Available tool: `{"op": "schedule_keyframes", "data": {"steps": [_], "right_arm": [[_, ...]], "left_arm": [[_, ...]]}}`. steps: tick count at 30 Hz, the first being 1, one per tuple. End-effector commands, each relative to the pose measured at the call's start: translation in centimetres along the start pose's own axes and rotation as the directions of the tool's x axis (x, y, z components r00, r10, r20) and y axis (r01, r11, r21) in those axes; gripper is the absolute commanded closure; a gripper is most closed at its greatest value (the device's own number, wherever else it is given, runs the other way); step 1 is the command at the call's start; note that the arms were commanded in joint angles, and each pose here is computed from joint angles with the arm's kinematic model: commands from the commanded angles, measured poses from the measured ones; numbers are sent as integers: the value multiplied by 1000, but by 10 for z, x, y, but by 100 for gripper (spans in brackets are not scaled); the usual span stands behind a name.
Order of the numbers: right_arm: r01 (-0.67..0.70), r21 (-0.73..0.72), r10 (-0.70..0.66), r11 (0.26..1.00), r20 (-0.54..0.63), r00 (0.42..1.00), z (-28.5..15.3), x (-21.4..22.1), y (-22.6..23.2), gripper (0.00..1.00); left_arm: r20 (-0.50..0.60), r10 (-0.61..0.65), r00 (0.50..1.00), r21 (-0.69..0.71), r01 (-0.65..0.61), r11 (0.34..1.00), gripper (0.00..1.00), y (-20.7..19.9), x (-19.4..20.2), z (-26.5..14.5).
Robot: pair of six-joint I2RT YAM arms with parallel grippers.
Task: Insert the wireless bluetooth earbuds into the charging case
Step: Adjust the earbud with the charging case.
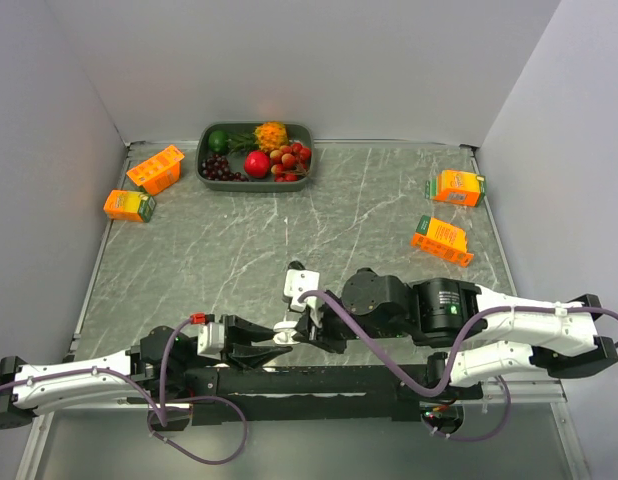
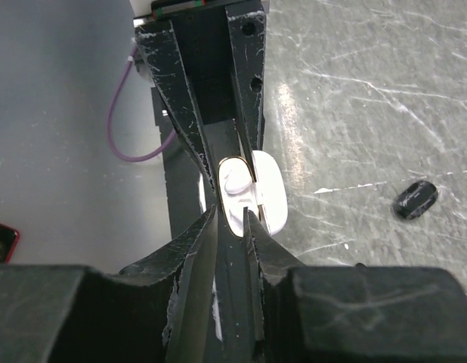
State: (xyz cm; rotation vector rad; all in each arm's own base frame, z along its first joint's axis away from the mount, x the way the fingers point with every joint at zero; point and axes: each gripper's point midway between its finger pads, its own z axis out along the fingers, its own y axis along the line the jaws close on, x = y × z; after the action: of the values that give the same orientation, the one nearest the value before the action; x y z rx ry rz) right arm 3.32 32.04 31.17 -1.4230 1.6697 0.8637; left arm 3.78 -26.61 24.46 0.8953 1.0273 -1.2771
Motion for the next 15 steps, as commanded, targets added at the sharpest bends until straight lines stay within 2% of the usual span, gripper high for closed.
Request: {"op": "schedule_keyframes", "data": {"steps": [1, 9, 15], "right_arm": [[51, 30, -50, 998, -15, 999, 2, 0, -2, 73], [104, 38, -101, 994, -69, 992, 9, 8, 4, 76], [110, 105, -102, 988, -79, 992, 9, 8, -6, 78]], "left_arm": [[90, 24, 996, 3, -24, 1000, 99, -1, -31, 3], [103, 27, 994, -14, -26, 1000, 99, 2, -35, 1], [107, 24, 994, -12, -23, 1000, 99, 1, -37, 1]]}}
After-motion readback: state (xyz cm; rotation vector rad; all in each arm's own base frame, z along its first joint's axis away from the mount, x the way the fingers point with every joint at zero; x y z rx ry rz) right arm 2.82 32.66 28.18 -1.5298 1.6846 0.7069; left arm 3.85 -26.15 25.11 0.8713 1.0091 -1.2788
